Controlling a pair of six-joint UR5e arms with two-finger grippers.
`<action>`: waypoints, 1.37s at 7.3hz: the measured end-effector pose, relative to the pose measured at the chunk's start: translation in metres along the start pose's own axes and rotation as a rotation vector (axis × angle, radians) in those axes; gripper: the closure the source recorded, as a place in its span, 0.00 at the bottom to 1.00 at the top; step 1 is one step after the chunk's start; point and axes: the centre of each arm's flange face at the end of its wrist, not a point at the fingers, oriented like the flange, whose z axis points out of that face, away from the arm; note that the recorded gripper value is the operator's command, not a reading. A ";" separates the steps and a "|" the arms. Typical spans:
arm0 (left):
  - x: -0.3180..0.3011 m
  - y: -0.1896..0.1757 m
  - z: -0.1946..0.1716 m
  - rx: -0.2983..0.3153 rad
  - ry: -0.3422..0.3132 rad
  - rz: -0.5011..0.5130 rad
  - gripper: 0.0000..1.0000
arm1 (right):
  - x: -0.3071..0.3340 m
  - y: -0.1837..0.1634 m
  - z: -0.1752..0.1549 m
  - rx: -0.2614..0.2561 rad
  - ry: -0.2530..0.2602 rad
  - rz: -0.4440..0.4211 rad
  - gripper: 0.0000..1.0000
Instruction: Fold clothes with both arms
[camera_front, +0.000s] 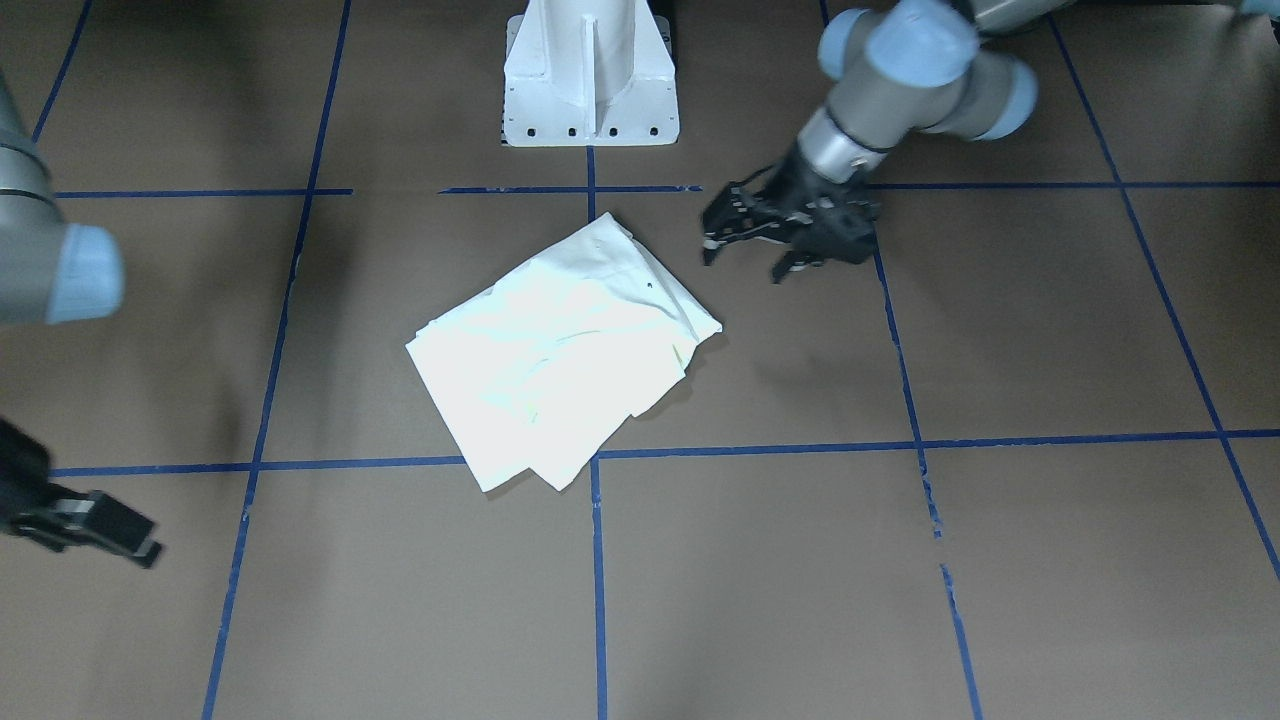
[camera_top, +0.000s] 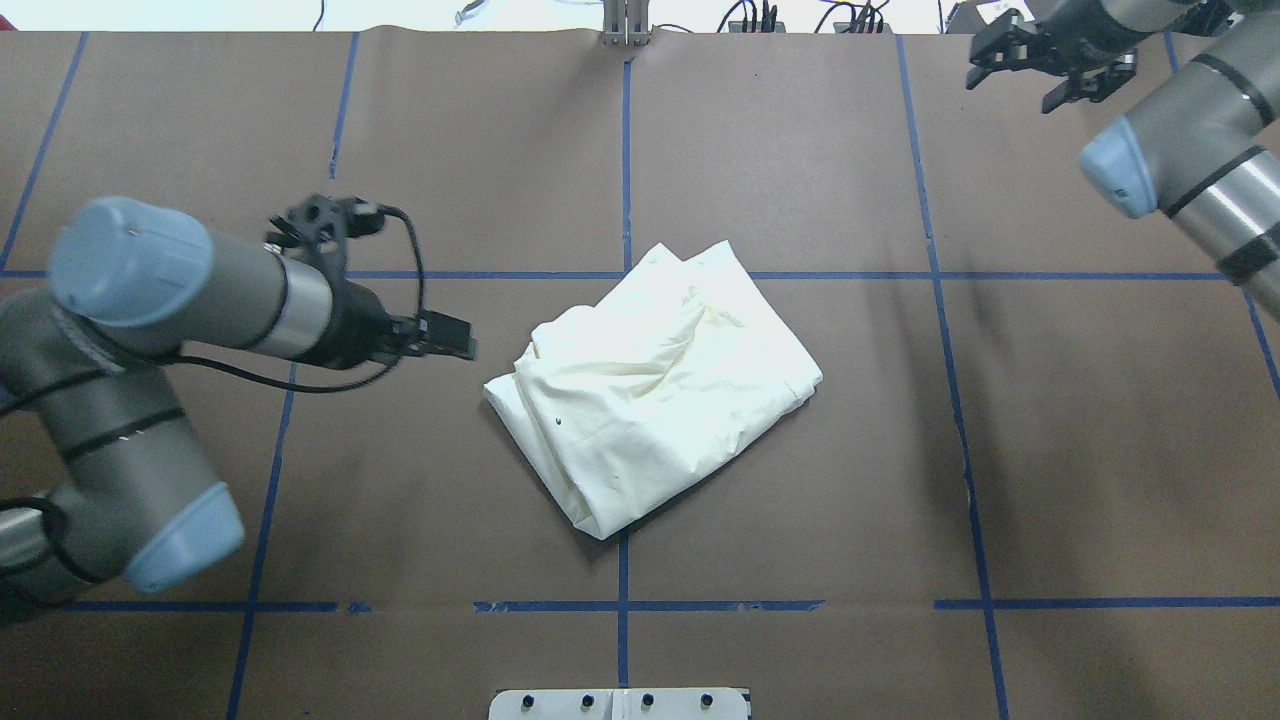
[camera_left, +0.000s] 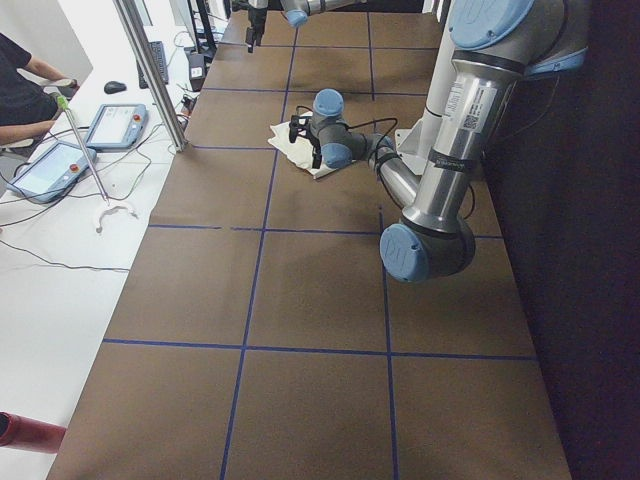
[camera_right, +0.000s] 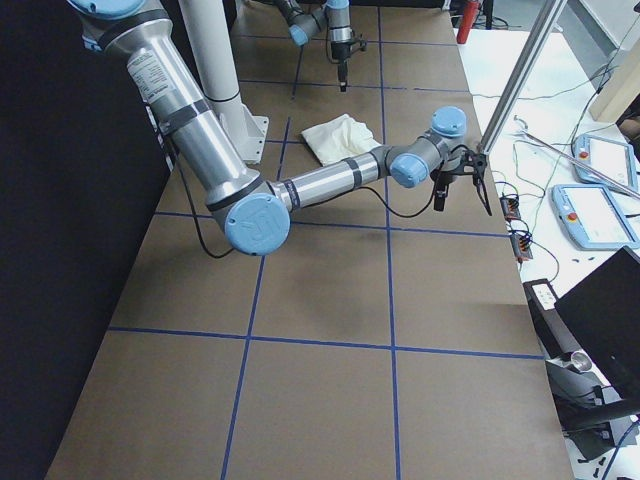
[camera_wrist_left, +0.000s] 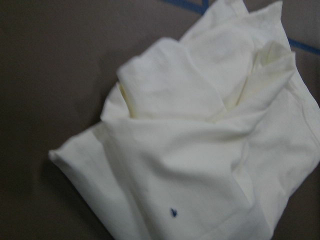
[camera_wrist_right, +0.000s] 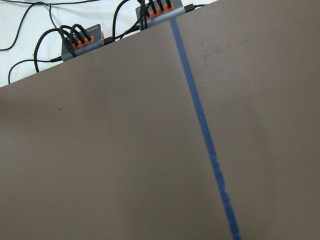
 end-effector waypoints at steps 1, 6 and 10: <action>-0.045 -0.025 -0.047 0.048 -0.103 0.090 0.00 | 0.061 -0.006 -0.019 -0.017 0.013 -0.092 0.00; -0.347 -0.125 -0.233 -0.080 -0.518 0.512 0.00 | 0.321 0.010 -0.109 -0.205 0.123 -0.379 0.00; -0.452 -0.112 -0.232 -0.181 -0.415 0.455 0.00 | 0.355 0.074 -0.130 -0.199 0.112 -0.334 0.00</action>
